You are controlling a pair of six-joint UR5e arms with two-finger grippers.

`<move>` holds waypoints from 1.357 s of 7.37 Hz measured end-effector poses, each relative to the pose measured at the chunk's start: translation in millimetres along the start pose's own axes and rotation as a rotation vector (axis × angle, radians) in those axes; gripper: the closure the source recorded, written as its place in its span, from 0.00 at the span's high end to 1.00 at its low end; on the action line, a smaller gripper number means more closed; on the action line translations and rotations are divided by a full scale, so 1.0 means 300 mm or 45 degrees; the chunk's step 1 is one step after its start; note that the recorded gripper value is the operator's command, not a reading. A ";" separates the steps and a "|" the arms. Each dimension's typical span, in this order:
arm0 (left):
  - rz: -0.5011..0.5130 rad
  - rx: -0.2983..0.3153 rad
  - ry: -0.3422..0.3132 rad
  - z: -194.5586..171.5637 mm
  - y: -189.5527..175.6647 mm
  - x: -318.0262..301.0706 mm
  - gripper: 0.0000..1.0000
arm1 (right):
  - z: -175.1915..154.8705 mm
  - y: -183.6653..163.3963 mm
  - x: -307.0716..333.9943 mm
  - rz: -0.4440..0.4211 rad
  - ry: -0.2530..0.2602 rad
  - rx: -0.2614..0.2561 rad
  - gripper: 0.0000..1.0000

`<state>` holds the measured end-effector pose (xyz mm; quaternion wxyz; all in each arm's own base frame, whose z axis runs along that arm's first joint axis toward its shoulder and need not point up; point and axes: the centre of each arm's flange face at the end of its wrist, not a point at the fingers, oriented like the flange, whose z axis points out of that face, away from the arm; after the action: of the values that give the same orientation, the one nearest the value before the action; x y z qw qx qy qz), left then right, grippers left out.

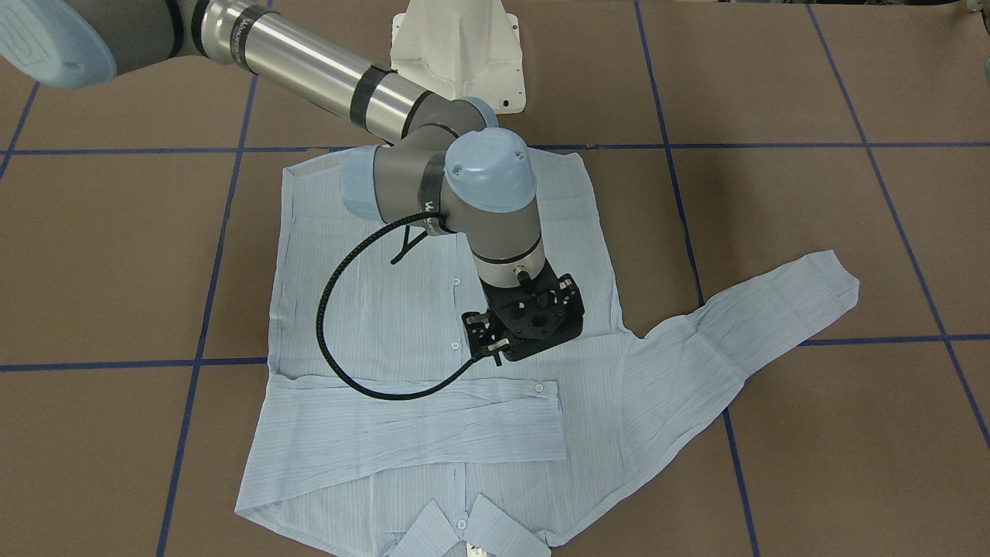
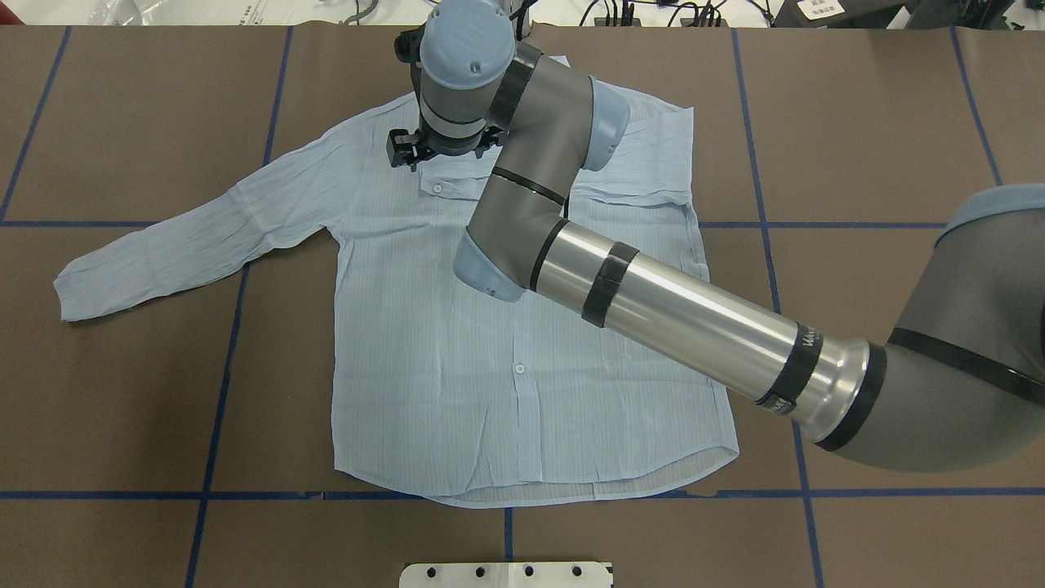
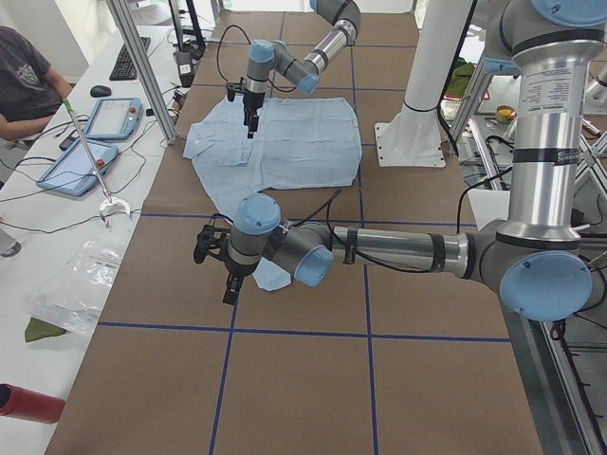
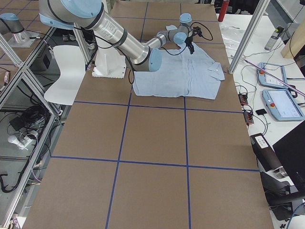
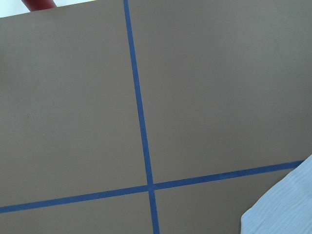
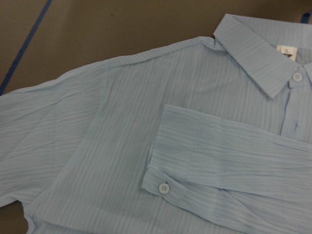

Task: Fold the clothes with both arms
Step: 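Release the sleeve and raise the right gripper back to the shirt's side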

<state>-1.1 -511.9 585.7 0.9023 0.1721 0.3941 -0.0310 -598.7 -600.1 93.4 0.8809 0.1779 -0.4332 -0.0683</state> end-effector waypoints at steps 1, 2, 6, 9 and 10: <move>-0.084 0.011 0.040 0.045 0.047 0.051 0.99 | -0.063 0.002 0.057 0.042 0.031 -0.050 1.00; -0.179 0.020 0.073 0.094 0.104 0.105 0.99 | -0.122 0.002 0.127 0.083 0.070 -0.102 1.00; -0.522 0.036 0.037 0.372 0.340 0.397 0.94 | -0.387 0.116 0.644 -0.020 0.228 -0.301 1.00; -0.587 0.055 -0.041 0.469 0.456 0.460 0.87 | -0.466 0.216 0.882 -0.014 0.232 -0.389 1.00; -0.586 0.060 -0.064 0.476 0.477 0.445 0.82 | -0.466 0.230 0.904 0.001 0.232 -0.397 1.00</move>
<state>218.1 -414.9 620.3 0.8767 0.0977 0.3995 -0.2493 -323.9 -575.1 241.0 0.9335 0.0446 -0.3358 -0.1180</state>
